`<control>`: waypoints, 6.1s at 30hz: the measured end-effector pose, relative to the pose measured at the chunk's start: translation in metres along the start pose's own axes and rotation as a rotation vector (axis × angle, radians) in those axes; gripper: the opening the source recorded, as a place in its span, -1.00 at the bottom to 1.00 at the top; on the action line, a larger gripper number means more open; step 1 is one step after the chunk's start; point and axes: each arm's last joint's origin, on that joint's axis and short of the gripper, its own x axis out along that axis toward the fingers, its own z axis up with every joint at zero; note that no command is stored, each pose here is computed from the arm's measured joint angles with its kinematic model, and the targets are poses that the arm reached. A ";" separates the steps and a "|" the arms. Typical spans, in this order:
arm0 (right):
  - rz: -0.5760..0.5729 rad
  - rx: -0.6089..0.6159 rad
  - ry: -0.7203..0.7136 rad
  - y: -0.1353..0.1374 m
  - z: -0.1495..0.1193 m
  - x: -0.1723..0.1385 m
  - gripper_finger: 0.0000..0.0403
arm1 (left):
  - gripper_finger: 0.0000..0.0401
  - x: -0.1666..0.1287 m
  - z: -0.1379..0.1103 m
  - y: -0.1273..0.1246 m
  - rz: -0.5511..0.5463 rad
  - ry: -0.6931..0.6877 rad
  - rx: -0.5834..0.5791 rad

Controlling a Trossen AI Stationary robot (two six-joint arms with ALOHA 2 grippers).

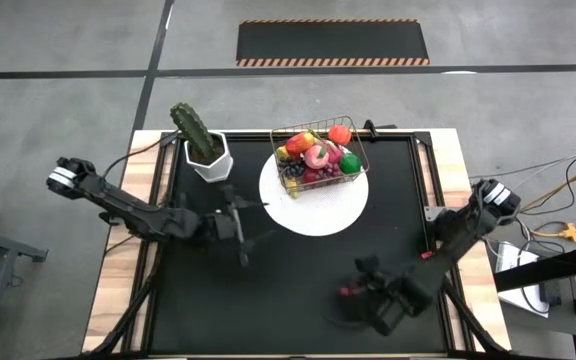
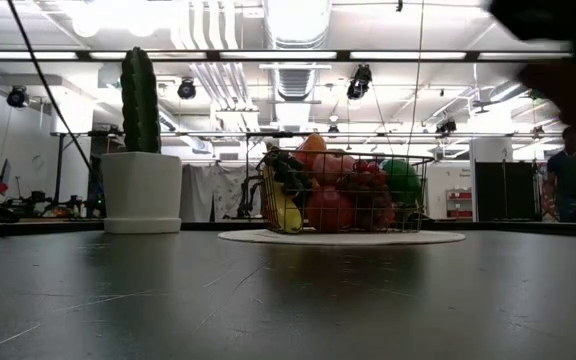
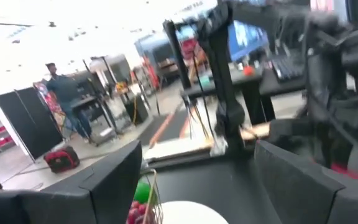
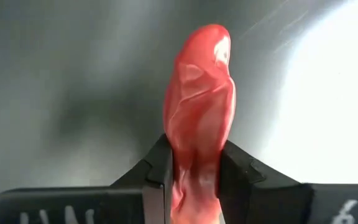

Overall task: Build produce basket
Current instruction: Put the red chili pepper into the wire basket, then return to Home Position

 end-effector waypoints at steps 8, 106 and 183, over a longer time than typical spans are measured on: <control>-0.272 0.189 -0.531 -0.095 0.043 -0.003 -0.64 | 0.46 -0.024 -0.005 0.016 0.047 -0.134 -0.080; -0.563 0.164 -1.478 -0.175 -0.182 0.000 -0.96 | -0.98 -0.148 -0.113 0.055 -0.168 -0.183 -0.025; -0.279 0.387 -1.156 -0.145 -0.216 0.019 -0.96 | -0.98 -0.146 -0.115 0.052 -0.181 -0.156 -0.006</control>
